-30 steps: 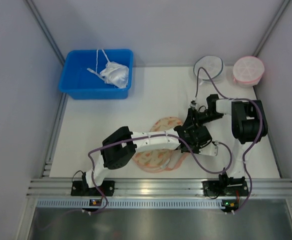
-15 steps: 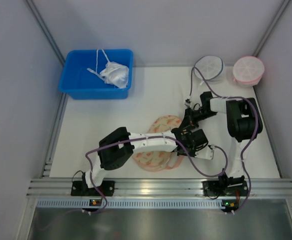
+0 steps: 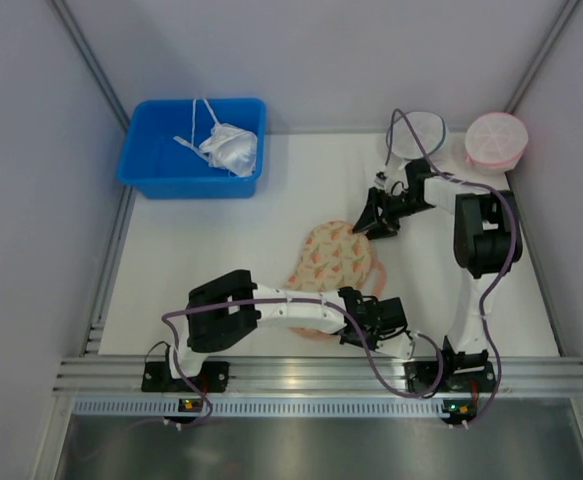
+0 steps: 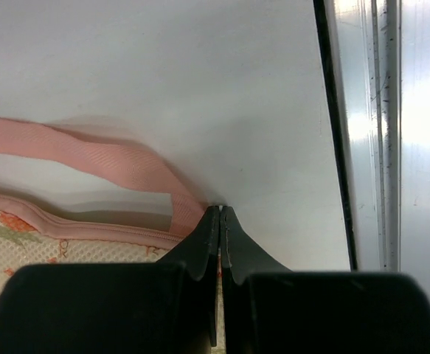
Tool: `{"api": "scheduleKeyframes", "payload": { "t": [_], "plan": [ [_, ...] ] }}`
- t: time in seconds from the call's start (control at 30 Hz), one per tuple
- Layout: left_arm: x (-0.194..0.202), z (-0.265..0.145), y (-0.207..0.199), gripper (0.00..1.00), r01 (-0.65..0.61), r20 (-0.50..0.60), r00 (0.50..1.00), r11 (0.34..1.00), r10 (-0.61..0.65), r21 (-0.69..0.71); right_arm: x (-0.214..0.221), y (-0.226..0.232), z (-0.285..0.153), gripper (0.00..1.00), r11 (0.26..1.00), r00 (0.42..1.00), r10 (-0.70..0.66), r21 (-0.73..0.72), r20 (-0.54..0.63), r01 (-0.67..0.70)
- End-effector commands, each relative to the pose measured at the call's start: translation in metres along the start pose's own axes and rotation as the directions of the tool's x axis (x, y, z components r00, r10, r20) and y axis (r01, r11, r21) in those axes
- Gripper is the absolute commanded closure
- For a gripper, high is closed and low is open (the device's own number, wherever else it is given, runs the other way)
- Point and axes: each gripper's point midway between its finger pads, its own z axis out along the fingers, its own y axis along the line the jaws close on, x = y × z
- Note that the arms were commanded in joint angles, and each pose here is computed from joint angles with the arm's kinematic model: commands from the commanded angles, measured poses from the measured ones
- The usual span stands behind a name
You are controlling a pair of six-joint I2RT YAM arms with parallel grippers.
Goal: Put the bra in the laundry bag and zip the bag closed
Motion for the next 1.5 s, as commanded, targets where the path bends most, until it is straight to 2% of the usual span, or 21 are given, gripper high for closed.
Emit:
{"api": "scheduleKeyframes", "payload": {
  "t": [0.0,0.03,0.1,0.17,0.33,0.5,0.7,0.77,0.87,0.9,0.97,1.0,1.1,1.23,1.37,1.4,1.47],
  "plan": [
    [-0.018,-0.01,0.018,1.0,0.036,0.052,0.998,0.998,-0.034,-0.044,-0.005,0.007,-0.027,0.32,0.996,0.997,-0.07,0.053,0.032,0.068],
    [-0.023,-0.012,0.024,1.0,0.047,0.066,0.997,0.997,-0.043,-0.056,0.005,0.005,-0.03,0.27,0.997,0.998,-0.054,0.063,0.014,0.053],
    [-0.022,-0.011,0.036,1.0,0.062,0.064,0.996,0.995,-0.058,-0.073,0.013,0.002,-0.039,0.26,0.991,0.995,-0.098,0.095,0.005,0.098],
    [-0.026,-0.012,0.048,1.0,0.067,0.071,0.996,0.994,-0.061,-0.092,0.031,-0.001,-0.044,0.28,0.993,0.997,-0.072,0.094,-0.021,0.073],
    [-0.036,-0.019,0.074,1.0,0.088,0.104,0.992,0.987,-0.074,-0.136,0.08,0.008,-0.027,0.4,0.998,0.994,0.024,-0.053,-0.105,-0.03],
    [-0.034,-0.022,0.086,1.0,0.067,0.095,0.994,0.983,-0.051,-0.171,0.093,0.015,-0.008,0.43,0.989,0.985,0.051,-0.129,-0.166,-0.073],
    [-0.044,-0.03,0.095,1.0,0.093,0.133,0.989,0.978,-0.069,-0.187,0.107,0.02,0.009,0.42,0.989,0.972,0.031,-0.133,-0.234,-0.063],
    [-0.047,-0.031,0.096,1.0,0.101,0.144,0.987,0.977,-0.074,-0.19,0.11,0.021,0.014,0.48,0.989,0.966,0.017,-0.135,-0.258,-0.053],
    [-0.05,-0.032,0.094,1.0,0.11,0.156,0.984,0.978,-0.082,-0.178,0.107,0.025,0.02,0.72,0.991,0.962,-0.007,-0.13,-0.274,-0.029],
    [-0.049,-0.033,0.09,1.0,0.109,0.162,0.983,0.98,-0.082,-0.164,0.1,0.026,0.02,0.86,0.992,0.964,-0.019,-0.127,-0.264,-0.015],
    [-0.047,-0.032,0.082,1.0,0.098,0.159,0.984,0.985,-0.074,-0.144,0.091,0.027,0.019,0.97,0.992,0.968,-0.028,-0.124,-0.25,-0.004],
    [-0.047,-0.036,0.079,1.0,0.094,0.168,0.983,0.986,-0.071,-0.138,0.081,0.029,0.017,1.0,0.992,0.973,-0.041,-0.122,-0.229,0.013],
    [-0.041,-0.035,0.057,1.0,0.071,0.164,0.985,0.993,-0.055,-0.09,0.06,0.031,0.015,1.0,0.992,0.979,-0.076,-0.114,-0.187,0.055],
    [-0.032,-0.026,0.009,1.0,0.063,0.156,0.985,0.997,-0.068,0.036,0.045,0.031,0.022,1.0,0.989,0.979,-0.081,-0.134,-0.186,0.056],
    [-0.026,-0.02,-0.005,1.0,0.058,0.126,0.99,0.997,-0.064,0.047,0.036,0.036,0.026,1.0,0.986,0.975,-0.11,-0.141,-0.195,0.084],
    [-0.026,-0.019,-0.002,1.0,0.063,0.12,0.991,0.997,-0.067,0.036,0.035,0.041,0.026,0.8,0.986,0.973,-0.114,-0.144,-0.2,0.086],
    [-0.029,-0.021,0.011,1.0,0.067,0.115,0.991,0.998,-0.065,-0.015,0.035,0.045,0.023,0.55,0.984,0.972,-0.128,-0.149,-0.196,0.099]
  ]
}}
